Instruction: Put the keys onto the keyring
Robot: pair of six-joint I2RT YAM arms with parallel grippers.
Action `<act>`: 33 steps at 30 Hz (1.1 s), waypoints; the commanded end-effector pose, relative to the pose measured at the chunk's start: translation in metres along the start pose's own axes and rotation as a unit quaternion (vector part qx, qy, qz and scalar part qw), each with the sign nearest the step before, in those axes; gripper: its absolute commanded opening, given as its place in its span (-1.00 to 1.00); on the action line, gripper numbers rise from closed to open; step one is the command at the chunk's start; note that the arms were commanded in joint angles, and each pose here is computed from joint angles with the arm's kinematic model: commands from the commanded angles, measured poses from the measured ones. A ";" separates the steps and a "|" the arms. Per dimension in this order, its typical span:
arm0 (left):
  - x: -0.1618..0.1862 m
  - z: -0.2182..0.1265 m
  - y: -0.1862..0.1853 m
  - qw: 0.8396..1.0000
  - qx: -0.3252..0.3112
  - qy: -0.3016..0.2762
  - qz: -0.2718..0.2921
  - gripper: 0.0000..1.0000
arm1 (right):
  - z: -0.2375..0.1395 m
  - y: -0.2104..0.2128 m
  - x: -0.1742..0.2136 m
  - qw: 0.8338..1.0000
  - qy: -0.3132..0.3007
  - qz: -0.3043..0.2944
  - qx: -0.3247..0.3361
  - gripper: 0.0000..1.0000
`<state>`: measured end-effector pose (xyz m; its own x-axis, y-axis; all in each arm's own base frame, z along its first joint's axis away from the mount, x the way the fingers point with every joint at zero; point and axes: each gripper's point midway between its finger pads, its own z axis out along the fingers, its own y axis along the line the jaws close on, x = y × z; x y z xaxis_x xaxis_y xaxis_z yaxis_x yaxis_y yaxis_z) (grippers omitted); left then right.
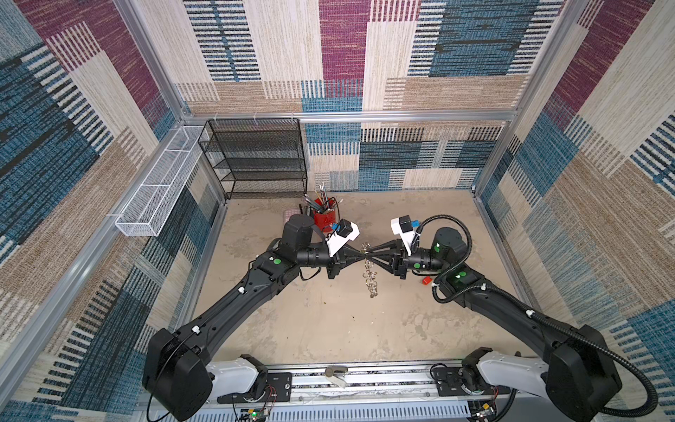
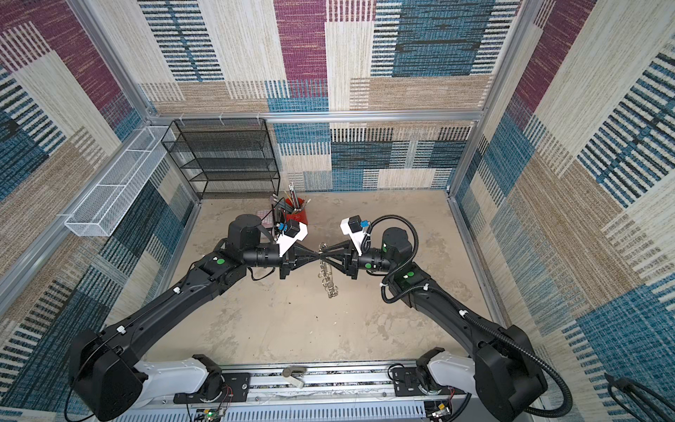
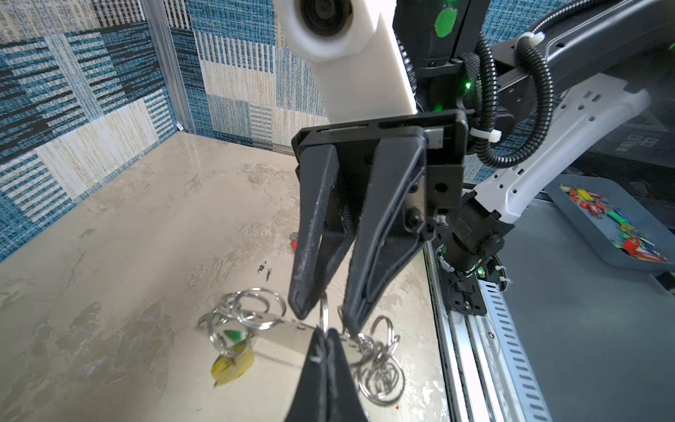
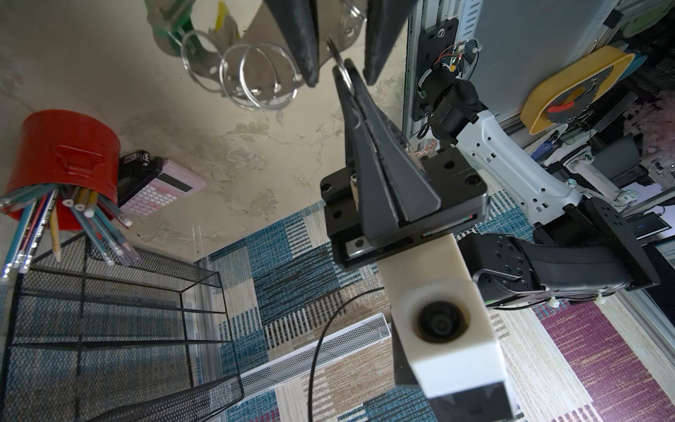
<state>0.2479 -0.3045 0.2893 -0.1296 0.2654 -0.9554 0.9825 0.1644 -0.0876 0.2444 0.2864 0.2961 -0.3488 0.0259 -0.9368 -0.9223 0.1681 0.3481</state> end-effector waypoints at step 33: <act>0.001 -0.011 0.014 0.999 -0.027 -0.038 -0.021 -0.69 | 0.014 0.005 -0.017 0.999 -0.029 -0.024 -0.024 -1.00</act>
<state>0.2577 -0.2908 0.2829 -0.1678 0.2155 -0.9620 0.9680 0.2207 -0.1195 0.2496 0.3001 0.2955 -0.3377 0.0291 -0.9408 -0.9288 0.1514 0.3381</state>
